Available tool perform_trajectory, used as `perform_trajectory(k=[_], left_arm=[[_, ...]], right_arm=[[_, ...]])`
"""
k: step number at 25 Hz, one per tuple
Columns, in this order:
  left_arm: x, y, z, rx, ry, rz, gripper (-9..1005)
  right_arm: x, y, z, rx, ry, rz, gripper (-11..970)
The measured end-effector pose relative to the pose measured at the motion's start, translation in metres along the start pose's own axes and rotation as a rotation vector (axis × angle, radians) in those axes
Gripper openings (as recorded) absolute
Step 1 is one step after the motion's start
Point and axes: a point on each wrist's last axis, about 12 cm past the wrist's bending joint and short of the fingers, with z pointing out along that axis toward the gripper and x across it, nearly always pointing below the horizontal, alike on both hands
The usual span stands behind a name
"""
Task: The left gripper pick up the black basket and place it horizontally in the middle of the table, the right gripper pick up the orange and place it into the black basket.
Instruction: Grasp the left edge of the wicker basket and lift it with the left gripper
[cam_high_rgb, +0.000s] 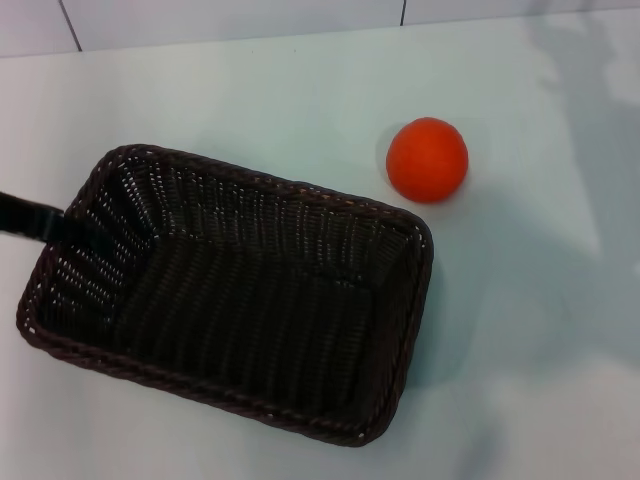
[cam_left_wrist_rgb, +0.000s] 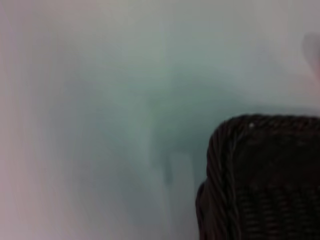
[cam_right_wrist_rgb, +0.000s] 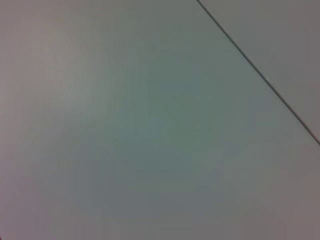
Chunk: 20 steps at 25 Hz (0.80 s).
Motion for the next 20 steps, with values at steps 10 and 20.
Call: perform_trajectory(k=[10,20], left_arm=[[-0.001,-0.004,0.024,0.001,0.066,-0.01,753],[0.002,0.001,0.019,-0.007,0.011,-0.049,447]], right_arm=[[0.001,0.003,0.001,-0.018,-0.002,-0.001,715],[0.002,0.008,-0.003,-0.036,0.0,-0.003,715]])
